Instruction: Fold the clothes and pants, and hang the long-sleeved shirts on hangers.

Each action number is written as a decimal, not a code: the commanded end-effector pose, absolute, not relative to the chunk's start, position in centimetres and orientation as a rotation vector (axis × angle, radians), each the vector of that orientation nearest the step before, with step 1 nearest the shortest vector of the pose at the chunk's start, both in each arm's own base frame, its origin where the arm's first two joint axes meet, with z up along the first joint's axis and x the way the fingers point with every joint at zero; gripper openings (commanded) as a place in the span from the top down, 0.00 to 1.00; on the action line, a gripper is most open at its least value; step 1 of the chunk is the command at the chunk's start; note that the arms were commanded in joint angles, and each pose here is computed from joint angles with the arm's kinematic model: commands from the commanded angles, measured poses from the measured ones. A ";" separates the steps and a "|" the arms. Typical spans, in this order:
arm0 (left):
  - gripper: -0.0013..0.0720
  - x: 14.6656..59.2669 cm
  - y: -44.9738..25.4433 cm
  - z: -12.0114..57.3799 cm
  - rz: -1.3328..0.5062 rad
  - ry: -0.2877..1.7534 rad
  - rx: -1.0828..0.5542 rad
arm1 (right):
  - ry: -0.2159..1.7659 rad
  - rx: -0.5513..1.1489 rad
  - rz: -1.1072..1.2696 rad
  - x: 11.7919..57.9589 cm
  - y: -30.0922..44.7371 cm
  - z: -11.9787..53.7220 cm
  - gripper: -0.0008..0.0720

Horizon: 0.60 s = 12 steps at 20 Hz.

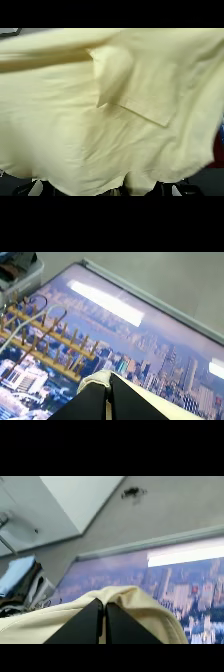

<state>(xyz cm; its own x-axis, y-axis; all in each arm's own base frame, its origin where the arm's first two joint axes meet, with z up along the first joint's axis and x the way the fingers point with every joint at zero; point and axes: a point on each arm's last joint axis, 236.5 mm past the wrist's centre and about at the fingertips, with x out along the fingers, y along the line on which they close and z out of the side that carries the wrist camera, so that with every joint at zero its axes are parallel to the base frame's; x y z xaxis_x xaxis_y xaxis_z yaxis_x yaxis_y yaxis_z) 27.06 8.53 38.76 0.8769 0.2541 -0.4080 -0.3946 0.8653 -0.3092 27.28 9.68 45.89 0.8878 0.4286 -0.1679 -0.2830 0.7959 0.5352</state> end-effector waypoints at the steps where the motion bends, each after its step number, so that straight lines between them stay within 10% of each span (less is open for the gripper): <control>1: 0.97 33.7 8.9 28.9 0.265 0.631 -0.403 | 0.697 0.597 0.289 33.9 9.2 34.5 0.95; 6: 0.97 45.7 8.6 13.1 0.191 0.836 -0.397 | 0.987 0.662 0.162 42.1 7.8 18.9 0.95; 12: 0.97 55.7 4.6 0.9 0.107 0.907 -0.343 | 0.885 0.645 0.091 52.6 5.2 6.3 0.95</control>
